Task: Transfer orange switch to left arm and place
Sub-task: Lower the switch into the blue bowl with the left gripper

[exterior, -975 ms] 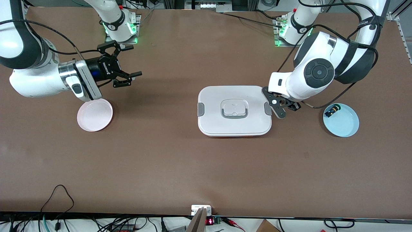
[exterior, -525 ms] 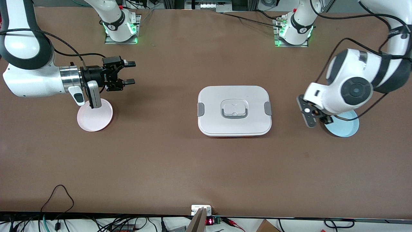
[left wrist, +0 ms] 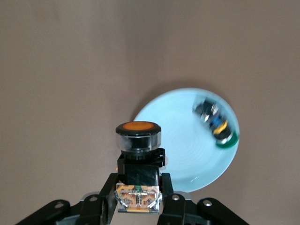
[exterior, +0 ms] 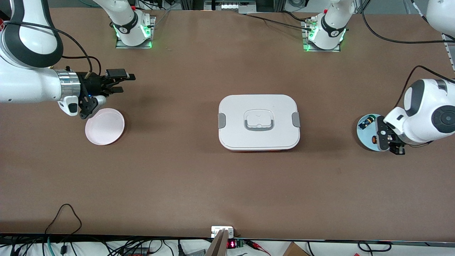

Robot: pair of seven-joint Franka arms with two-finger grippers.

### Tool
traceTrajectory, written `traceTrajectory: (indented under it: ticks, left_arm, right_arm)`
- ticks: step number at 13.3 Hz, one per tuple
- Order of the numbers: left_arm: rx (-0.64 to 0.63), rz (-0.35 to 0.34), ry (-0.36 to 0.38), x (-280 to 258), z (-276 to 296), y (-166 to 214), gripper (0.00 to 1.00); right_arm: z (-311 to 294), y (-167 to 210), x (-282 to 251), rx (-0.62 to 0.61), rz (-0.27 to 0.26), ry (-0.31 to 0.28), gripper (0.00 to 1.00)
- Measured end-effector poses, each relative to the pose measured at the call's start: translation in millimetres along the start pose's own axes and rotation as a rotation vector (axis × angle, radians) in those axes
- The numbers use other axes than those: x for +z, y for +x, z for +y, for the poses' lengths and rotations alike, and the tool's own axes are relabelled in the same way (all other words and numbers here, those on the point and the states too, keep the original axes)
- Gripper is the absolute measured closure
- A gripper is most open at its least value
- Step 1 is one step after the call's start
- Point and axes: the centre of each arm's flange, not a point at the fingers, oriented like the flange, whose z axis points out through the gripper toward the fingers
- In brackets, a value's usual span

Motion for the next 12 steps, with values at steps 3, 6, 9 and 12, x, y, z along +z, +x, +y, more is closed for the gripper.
traceTrajectory:
  ticks: [3, 6, 9, 12]
  left_arm:
    - [0.042, -0.009, -0.018, 36.3, 12.1, -2.9, 0.59]
    - [0.052, -0.006, -0.013, 57.3, 16.4, -7.1, 0.59]
    - [0.052, 0.012, 0.023, 86.1, 16.4, -17.1, 0.59]
    - [0.023, 0.062, 0.032, 121.8, 22.4, -34.4, 0.59]
  right_arm:
    - [18.6, -4.8, -0.1, 0.185, -0.041, -0.145, 0.00]
    - [34.9, -4.3, -4.1, 0.268, -0.043, -0.340, 0.00]
    - [50.9, -7.9, -26.0, 0.274, -0.041, -0.570, 0.00]
    - [50.0, -13.8, -84.2, 0.291, 0.067, -0.646, 0.00]
